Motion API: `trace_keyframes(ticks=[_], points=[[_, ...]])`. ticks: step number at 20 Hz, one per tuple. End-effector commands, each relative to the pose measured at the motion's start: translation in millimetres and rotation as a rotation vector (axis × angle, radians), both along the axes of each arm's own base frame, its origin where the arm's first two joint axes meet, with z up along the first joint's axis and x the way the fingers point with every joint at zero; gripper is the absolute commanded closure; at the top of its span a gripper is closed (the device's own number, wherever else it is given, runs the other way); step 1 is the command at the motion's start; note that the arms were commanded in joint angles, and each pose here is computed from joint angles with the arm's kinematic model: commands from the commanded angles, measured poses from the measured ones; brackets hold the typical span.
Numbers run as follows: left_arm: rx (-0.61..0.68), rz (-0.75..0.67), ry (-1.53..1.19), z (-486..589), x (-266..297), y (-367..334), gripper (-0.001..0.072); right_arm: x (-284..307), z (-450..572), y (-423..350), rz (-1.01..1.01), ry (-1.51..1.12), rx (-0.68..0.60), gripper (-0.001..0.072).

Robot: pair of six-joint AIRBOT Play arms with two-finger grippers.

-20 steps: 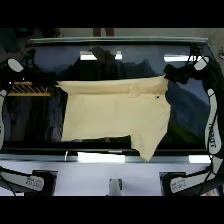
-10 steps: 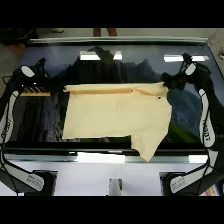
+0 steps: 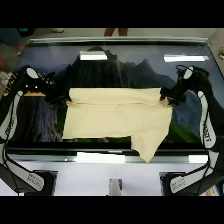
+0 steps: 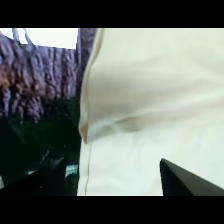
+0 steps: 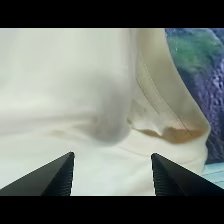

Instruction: Fold the shirts.

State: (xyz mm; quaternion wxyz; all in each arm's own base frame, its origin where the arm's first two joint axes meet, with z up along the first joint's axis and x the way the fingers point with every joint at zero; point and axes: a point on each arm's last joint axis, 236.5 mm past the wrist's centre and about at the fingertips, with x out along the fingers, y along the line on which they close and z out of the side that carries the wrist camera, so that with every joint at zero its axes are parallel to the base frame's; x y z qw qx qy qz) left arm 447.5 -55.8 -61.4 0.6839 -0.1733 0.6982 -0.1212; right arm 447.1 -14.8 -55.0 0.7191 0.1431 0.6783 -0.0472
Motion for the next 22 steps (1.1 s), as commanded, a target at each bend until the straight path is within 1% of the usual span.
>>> trace_keyframes(ticks=[1,3,5,6,7,9,12,15,16,17,18,19,22], points=[[0.034,-0.031,0.112,23.2,-38.7,24.1,0.0038,-41.3,28.4,-28.8,0.093,0.113,-0.075,0.0224],[0.026,-0.017,0.152,26.1,-70.5,31.9,0.0038,-75.1,32.4,-43.8,0.028,0.193,-0.012,0.0227],[0.011,-0.018,0.201,6.3,-118.8,30.1,0.0038,-103.3,30.1,-49.2,-0.026,0.198,0.068,0.0229],[0.01,0.003,0.224,-8.7,-142.0,28.3,0.0038,-116.2,27.9,-49.7,-0.052,0.186,0.096,0.0229],[0.002,0.031,0.245,-23.4,-164.7,24.3,0.0038,-126.9,26.1,-47.9,-0.064,0.174,0.114,0.023],[-0.05,0.039,0.256,-41.7,-194.0,7.9,0.0046,-144.5,22.4,-43.4,-0.062,0.157,0.115,0.023],[-0.117,0.084,0.272,-55.1,-205.2,-10.8,0.0106,-155.8,16.7,-36.6,-0.071,0.153,0.125,0.0231],[-0.115,0.089,0.266,-61.7,-204.4,-16.3,0.0105,-157.2,16.3,-36.1,-0.07,0.158,0.127,0.0231],[-0.113,0.094,0.255,-62.8,-201.3,-17.6,0.0125,-157.4,16.4,-36.0,-0.07,0.159,0.127,0.0231],[-0.104,0.115,0.244,-64.6,-196.8,-16.8,0.0317,-158.8,16.7,-35.4,-0.069,0.165,0.129,0.0231],[-0.094,0.141,0.233,-66.5,-192.0,-15.2,0.053,-160.3,16.6,-34.9,-0.067,0.171,0.13,0.023],[-0.091,0.145,0.22,-67.2,-189.0,-14.7,0.0673,-162.8,15.4,-33.5,-0.067,0.179,0.135,0.0229],[-0.087,0.145,0.206,-67.2,-186.4,-13.7,0.0678,-184.6,-0.5,-13.5,-0.053,0.223,0.204,0.0228]])
